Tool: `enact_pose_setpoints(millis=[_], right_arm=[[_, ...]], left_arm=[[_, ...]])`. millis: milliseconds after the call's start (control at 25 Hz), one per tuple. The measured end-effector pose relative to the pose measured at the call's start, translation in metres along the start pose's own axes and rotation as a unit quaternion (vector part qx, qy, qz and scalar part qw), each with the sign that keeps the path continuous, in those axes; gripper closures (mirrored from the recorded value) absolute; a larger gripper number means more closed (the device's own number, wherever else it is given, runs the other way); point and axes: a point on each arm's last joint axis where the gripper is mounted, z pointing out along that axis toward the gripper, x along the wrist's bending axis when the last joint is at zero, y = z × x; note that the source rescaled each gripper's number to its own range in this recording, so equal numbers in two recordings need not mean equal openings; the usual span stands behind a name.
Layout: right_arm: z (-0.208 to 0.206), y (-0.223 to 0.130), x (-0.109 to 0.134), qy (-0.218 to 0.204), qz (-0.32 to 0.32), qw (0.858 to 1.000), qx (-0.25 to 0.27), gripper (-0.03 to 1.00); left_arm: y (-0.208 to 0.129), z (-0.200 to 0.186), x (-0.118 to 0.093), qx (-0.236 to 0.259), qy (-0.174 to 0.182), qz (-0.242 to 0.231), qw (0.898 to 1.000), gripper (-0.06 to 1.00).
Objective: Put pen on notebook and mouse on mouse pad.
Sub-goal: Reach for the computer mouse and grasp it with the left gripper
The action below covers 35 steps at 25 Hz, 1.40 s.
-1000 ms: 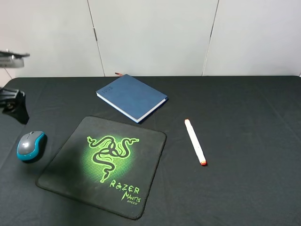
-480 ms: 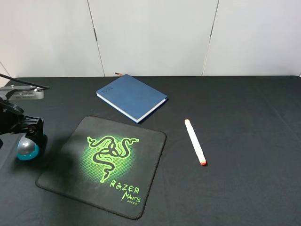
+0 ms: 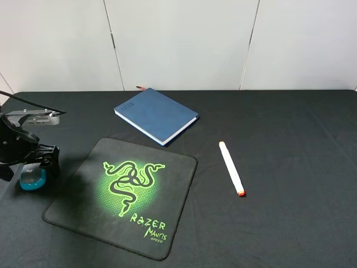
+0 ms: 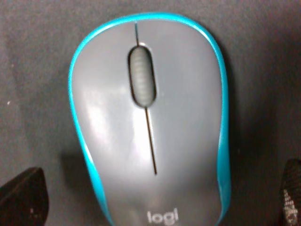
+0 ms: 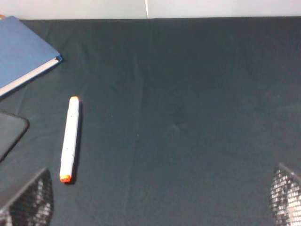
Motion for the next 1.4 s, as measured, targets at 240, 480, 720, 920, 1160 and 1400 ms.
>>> enact_pose_setpoints(millis=[240,480,720,920,1160,1400], right_arm=[[0.0,0.0,0.0,0.0,0.0,1.0,0.0,-0.03],[0.0,0.0,0.0,0.0,0.0,1.0,0.0,-0.03],[0.0,0.0,0.0,0.0,0.0,1.0,-0.002,-0.03],[0.0,0.0,0.0,0.0,0.0,1.0,-0.002,-0.03],[0.0,0.0,0.0,0.0,0.0,1.0,-0.002,-0.03],[0.0,0.0,0.0,0.0,0.0,1.0,-0.002,-0.03]], left_arm=[[0.001,0.009,0.0,0.007,0.0,-0.004,1.0,0.01],[0.003,0.01,0.0,-0.001,-0.001,-0.004,1.0,0.26],[0.003,0.01,0.0,-0.002,-0.001,-0.004,1.0,0.94],[0.003,0.009,0.0,0.0,-0.001,-0.004,1.0,0.94],[0.007,-0.001,0.0,0.037,0.001,-0.006,0.999,0.94],[0.01,-0.029,0.001,0.03,0.002,-0.009,1.0,0.94]])
